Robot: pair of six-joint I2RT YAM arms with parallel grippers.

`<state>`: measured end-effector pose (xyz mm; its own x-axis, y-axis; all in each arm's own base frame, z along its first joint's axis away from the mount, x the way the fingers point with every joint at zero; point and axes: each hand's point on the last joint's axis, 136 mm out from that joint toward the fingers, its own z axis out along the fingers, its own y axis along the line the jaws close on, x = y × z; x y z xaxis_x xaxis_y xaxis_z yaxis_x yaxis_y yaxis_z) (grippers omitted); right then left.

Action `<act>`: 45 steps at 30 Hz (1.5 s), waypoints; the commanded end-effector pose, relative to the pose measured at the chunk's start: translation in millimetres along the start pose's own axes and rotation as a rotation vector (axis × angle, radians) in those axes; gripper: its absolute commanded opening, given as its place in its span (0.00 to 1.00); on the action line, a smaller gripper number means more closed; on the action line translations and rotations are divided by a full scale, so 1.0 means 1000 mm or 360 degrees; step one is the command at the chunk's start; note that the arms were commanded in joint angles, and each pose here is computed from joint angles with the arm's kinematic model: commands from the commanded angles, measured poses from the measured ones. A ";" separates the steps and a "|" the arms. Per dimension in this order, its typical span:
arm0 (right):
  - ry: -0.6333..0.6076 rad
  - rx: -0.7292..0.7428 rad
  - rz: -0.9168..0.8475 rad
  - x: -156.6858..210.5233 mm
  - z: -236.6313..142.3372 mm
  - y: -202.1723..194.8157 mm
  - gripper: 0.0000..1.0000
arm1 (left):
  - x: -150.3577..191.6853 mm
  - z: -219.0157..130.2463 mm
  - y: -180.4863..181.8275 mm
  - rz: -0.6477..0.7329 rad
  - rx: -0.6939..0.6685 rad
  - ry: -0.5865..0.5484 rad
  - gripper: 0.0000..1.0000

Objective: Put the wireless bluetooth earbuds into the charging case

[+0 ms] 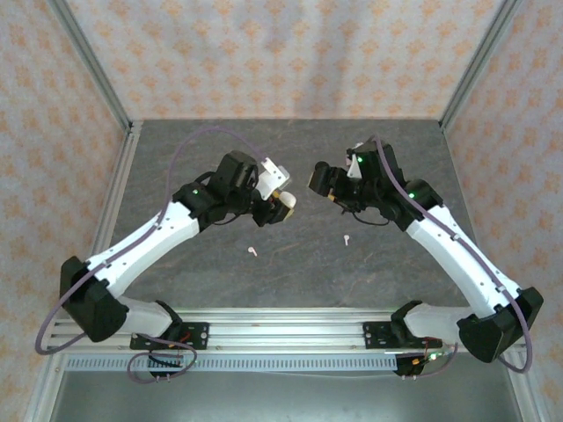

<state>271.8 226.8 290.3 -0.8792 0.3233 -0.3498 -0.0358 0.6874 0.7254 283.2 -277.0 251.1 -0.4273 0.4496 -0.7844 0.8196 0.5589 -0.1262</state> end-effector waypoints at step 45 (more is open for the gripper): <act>0.0140 -0.0368 -0.0784 0.037 -0.011 0.059 0.00 | -0.053 -0.059 -0.017 -0.0093 0.0245 -0.0317 0.70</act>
<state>236.6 274.4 294.3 -0.8695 0.0267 -0.4933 -0.3764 0.6109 0.6965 270.5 -274.6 284.0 -0.3859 0.4157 -0.8236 0.8557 0.4948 -0.1512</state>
